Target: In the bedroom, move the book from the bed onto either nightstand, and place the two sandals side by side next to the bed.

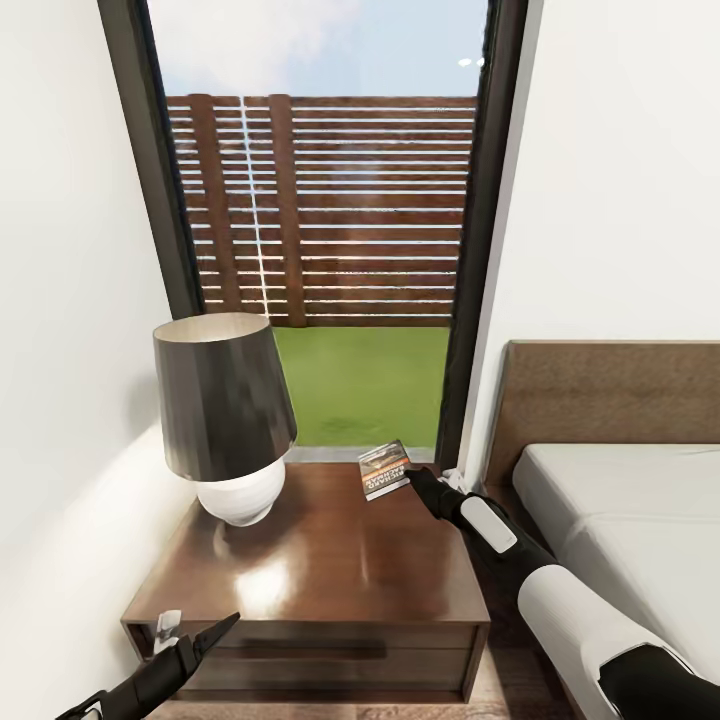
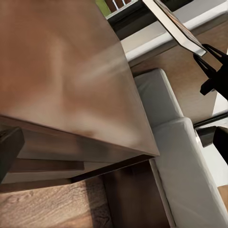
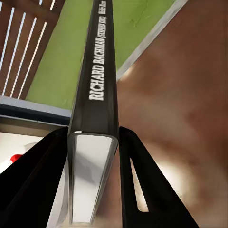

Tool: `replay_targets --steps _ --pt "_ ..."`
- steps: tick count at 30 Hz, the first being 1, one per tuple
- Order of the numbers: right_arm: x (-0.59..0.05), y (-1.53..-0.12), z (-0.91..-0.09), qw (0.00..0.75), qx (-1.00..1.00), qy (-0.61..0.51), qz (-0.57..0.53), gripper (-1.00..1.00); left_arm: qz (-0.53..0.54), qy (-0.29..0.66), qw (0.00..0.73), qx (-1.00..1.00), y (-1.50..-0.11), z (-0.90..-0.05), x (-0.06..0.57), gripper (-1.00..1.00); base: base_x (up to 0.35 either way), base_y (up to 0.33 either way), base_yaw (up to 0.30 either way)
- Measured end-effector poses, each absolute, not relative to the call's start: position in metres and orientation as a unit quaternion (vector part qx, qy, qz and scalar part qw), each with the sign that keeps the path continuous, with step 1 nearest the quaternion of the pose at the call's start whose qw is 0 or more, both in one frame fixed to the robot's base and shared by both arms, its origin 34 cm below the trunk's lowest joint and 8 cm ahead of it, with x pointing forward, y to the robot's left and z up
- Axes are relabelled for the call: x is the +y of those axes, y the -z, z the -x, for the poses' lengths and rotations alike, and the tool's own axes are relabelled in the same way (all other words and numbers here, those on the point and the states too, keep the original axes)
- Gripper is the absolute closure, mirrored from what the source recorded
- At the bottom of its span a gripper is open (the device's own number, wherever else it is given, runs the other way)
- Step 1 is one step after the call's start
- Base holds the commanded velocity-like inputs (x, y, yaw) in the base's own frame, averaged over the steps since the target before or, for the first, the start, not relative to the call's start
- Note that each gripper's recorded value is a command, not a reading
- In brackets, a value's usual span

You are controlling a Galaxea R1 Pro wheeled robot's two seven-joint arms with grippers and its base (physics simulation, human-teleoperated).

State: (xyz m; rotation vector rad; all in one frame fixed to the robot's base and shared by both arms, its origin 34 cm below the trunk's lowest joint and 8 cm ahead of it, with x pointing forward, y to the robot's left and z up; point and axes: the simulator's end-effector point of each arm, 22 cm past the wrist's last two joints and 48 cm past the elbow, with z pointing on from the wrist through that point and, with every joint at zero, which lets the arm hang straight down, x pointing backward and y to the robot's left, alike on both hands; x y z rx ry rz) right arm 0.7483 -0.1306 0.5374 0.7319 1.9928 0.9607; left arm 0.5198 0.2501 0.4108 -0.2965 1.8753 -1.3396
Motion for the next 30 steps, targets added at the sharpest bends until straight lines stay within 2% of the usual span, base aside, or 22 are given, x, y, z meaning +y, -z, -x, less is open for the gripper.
replay_targets --steps 18,30 --pt "-0.133 -0.534 -0.748 0.393 0.789 -0.373 -0.291 1.0 0.117 0.529 0.399 0.74 -0.412 -0.52 0.253 -1.0 0.001 0.0 0.0" --pt "-0.131 -0.503 -0.735 0.365 0.811 -0.343 -0.303 1.0 0.117 0.527 0.4 0.74 -0.412 -0.52 0.257 -1.0 0.0 0.0 0.0"
